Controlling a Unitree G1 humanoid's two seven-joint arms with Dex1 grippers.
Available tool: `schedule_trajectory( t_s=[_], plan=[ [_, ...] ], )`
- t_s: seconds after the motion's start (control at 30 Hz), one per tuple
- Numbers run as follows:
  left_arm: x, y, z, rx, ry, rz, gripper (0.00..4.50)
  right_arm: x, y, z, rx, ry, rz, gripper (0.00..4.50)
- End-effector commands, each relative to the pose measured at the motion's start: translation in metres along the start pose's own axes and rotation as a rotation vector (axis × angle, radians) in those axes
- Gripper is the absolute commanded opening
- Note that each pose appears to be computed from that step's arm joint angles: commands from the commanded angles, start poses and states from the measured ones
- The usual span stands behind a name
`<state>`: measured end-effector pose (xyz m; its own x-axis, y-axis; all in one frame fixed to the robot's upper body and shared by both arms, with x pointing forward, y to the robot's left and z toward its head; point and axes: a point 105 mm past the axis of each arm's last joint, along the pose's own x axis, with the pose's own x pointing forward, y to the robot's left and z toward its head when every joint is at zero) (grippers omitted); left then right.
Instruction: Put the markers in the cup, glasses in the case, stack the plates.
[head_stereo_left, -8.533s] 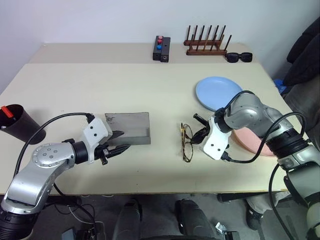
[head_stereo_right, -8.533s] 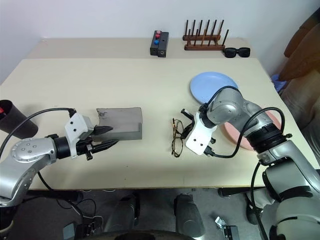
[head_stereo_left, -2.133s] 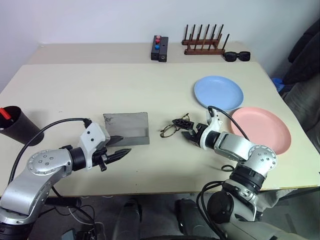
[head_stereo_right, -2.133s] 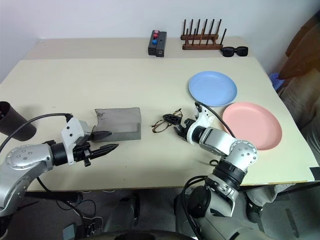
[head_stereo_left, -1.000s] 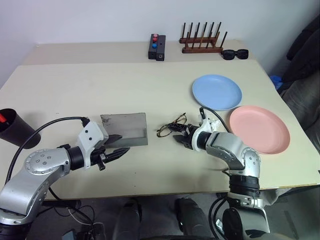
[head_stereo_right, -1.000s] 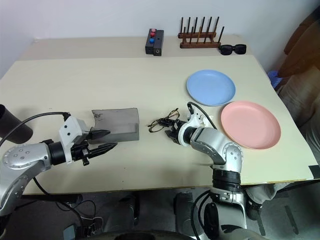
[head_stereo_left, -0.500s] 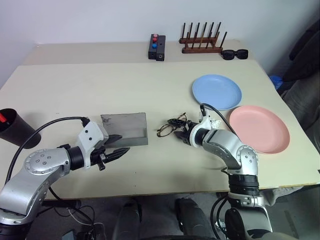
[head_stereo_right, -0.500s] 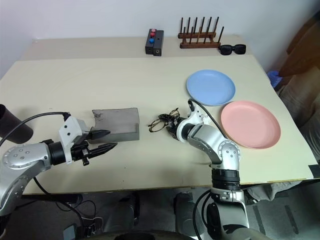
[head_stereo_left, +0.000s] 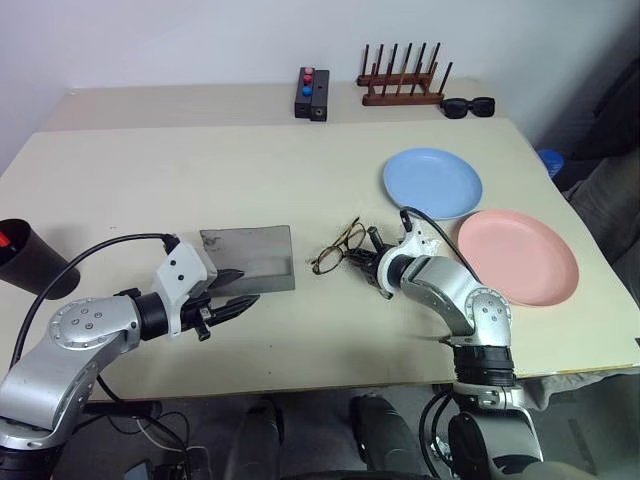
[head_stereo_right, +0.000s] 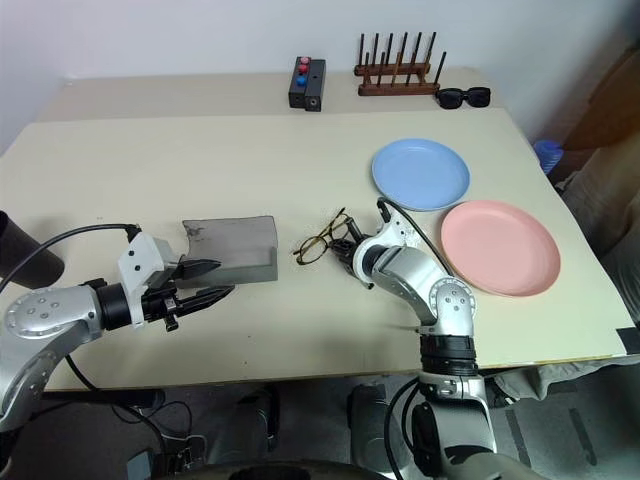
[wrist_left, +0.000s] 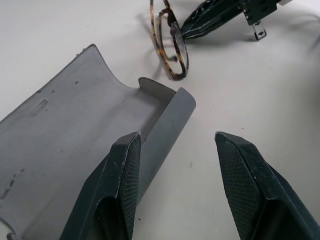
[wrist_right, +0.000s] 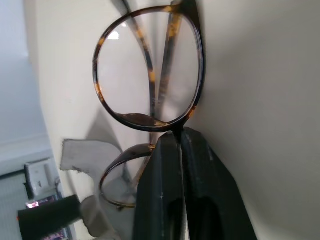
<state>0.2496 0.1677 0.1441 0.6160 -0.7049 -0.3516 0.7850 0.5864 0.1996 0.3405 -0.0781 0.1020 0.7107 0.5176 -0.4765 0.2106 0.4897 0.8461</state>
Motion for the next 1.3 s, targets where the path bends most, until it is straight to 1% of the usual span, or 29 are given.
schedule_trajectory(
  t_s=[0.03,0.13,0.23,0.3,0.33,0.4,0.5,0.6,0.67,0.77,0.87,0.97,1.03,1.1,1.3],
  plan=[
    [-0.004,0.001,0.01,0.041,-0.021,0.013,2.4,0.0,-0.002,0.001,-0.005,-0.003,-0.016,0.1],
    [-0.006,0.004,0.011,0.039,-0.03,0.036,2.4,-0.004,0.01,0.004,-0.051,-0.01,0.031,0.1],
    [-0.011,0.011,0.013,0.028,-0.05,0.093,2.4,-0.01,0.023,0.006,-0.194,-0.016,0.073,0.1],
    [-0.023,0.016,0.015,-0.016,-0.095,0.14,2.4,-0.019,0.045,0.009,-0.479,-0.025,0.13,0.1],
    [-0.029,0.017,0.014,-0.03,-0.108,0.158,2.4,-0.022,0.053,0.01,-0.587,-0.02,0.152,0.1],
    [-0.037,0.016,0.011,-0.05,-0.108,0.175,2.4,-0.026,0.064,0.012,-0.74,-0.013,0.182,0.1],
    [-0.052,0.015,-0.001,-0.084,-0.079,0.207,2.4,-0.033,0.081,0.012,-1.05,-0.006,0.223,0.1],
    [-0.067,0.016,-0.012,-0.114,-0.058,0.248,2.4,-0.036,0.096,0.004,-1.344,0.026,0.278,0.1],
    [-0.075,0.014,-0.02,-0.134,-0.054,0.266,2.4,-0.038,0.107,-0.007,-1.502,0.056,0.354,0.1],
    [-0.084,0.011,-0.027,-0.117,-0.088,0.304,2.4,-0.039,0.128,-0.025,-1.628,0.098,0.484,0.1],
    [-0.089,0.009,-0.035,-0.16,-0.109,0.314,2.4,-0.035,0.146,-0.04,-1.735,0.12,0.568,0.1],
    [-0.091,0.006,-0.046,-0.183,-0.1,0.307,2.4,-0.027,0.16,-0.063,-1.855,0.178,0.634,0.1],
    [-0.091,0.005,-0.047,-0.19,-0.112,0.297,2.4,-0.019,0.163,-0.075,-1.923,0.202,0.652,0.1],
    [-0.091,0.005,-0.047,-0.197,-0.13,0.293,2.4,-0.009,0.165,-0.084,-1.947,0.224,0.66,0.1],
    [-0.094,0.003,-0.056,-0.197,-0.122,0.298,2.4,0.02,0.155,-0.095,-1.984,0.273,0.615,0.1]
  ],
)
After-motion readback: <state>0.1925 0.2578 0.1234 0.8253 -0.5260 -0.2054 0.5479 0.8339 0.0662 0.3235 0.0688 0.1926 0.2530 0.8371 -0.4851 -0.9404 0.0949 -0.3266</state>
